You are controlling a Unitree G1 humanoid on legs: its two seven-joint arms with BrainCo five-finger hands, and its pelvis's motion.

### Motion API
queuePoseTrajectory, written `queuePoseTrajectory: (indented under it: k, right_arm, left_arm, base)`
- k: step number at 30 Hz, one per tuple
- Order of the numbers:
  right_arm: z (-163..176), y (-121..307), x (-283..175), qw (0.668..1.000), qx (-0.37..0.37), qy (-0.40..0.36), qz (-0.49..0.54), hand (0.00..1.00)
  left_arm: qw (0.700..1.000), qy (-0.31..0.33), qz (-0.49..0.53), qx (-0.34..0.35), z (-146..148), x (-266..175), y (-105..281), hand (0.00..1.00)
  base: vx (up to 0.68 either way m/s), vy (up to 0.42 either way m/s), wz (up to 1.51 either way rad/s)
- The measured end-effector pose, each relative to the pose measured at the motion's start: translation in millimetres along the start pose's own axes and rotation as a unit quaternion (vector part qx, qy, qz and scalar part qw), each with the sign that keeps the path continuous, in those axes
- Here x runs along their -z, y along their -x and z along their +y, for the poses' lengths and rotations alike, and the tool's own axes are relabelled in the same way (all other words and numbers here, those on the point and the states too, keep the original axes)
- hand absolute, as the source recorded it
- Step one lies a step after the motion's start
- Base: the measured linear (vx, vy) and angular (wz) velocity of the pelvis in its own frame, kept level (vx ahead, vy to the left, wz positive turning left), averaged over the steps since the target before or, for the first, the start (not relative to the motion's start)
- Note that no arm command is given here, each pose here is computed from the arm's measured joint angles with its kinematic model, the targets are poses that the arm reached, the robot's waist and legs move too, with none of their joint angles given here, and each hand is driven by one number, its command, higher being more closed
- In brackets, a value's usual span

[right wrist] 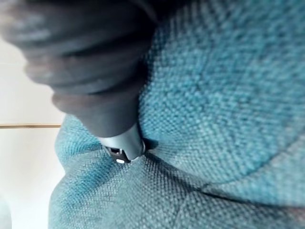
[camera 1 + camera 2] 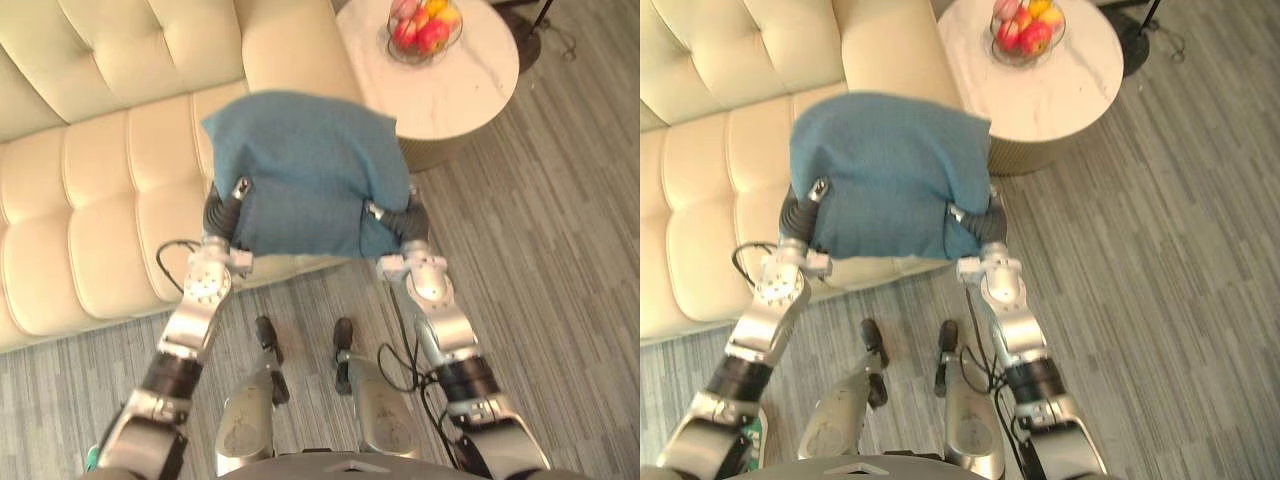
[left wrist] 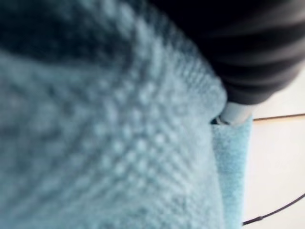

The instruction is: Pick up cushions and gather them together orderly.

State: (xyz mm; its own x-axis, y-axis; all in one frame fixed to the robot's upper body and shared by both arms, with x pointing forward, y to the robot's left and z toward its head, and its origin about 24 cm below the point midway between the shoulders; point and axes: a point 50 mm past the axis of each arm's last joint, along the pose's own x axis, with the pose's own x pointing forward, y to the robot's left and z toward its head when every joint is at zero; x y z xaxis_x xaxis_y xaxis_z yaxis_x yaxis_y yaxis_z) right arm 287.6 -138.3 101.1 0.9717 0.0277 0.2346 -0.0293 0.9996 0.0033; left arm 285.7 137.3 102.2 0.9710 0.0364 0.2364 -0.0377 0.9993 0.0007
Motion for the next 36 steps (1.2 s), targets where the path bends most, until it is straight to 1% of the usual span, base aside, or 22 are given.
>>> queuePoseTrajectory:
  k: [3, 5, 9, 13, 16, 19, 26, 31, 36]
  right_arm:
    - [3.5, 20.0, 18.3, 0.999, -0.009, -0.021, 0.038, 1.0]
    - [7.0, 35.7, 32.4, 0.996, -0.012, -0.049, 0.071, 1.0]
    - [9.4, 51.8, 44.9, 0.993, -0.019, -0.06, 0.102, 1.0]
    - [12.5, 60.5, 50.9, 0.991, -0.029, -0.062, 0.118, 1.0]
    - [12.6, 62.5, 52.1, 0.99, -0.029, -0.062, 0.121, 1.0]
    - [14.1, 64.1, 47.6, 0.991, -0.032, -0.065, 0.113, 1.0]
    - [9.8, 61.1, 42.3, 0.993, -0.021, -0.063, 0.095, 1.0]
    - [4.4, 54.6, 37.7, 0.995, -0.011, -0.058, 0.082, 1.0]
    - [2.9, 40.4, 29.9, 0.997, 0.006, -0.055, 0.061, 1.0]
  left_arm:
    - [0.999, 0.019, 0.029, -0.015, 5.8, 13.2, 21.6, 1.0]
    - [0.998, 0.037, 0.052, -0.027, 7.7, 22.9, 40.3, 1.0]
    - [0.995, 0.048, 0.079, -0.039, 9.5, 32.2, 60.6, 1.0]
    - [0.993, 0.051, 0.1, -0.047, 13.3, 39.4, 71.1, 1.0]
    - [0.992, 0.051, 0.104, -0.047, 13.7, 40.4, 74.8, 1.0]
    - [0.993, 0.057, 0.089, -0.047, 14.6, 32.1, 79.8, 1.0]
    - [0.994, 0.064, 0.074, -0.045, 11.2, 27.4, 75.7, 1.0]
    - [0.994, 0.072, 0.07, -0.047, 8.7, 26.6, 72.3, 1.0]
    - [0.995, 0.073, 0.058, -0.043, 6.0, 25.9, 54.3, 1.0]
  base:
    - [0.13, 0.021, -0.03]
    - [0.12, 0.023, -0.01]
    - [0.05, 0.034, 0.09]
    - [0.02, 0.039, 0.15]
    - [-0.01, 0.03, 0.28]
    - [-0.04, 0.028, 0.52]
    - [-0.08, 0.016, 1.08]
    - [-0.01, 0.252, 1.06]
    - [0.15, 0.49, 0.51]
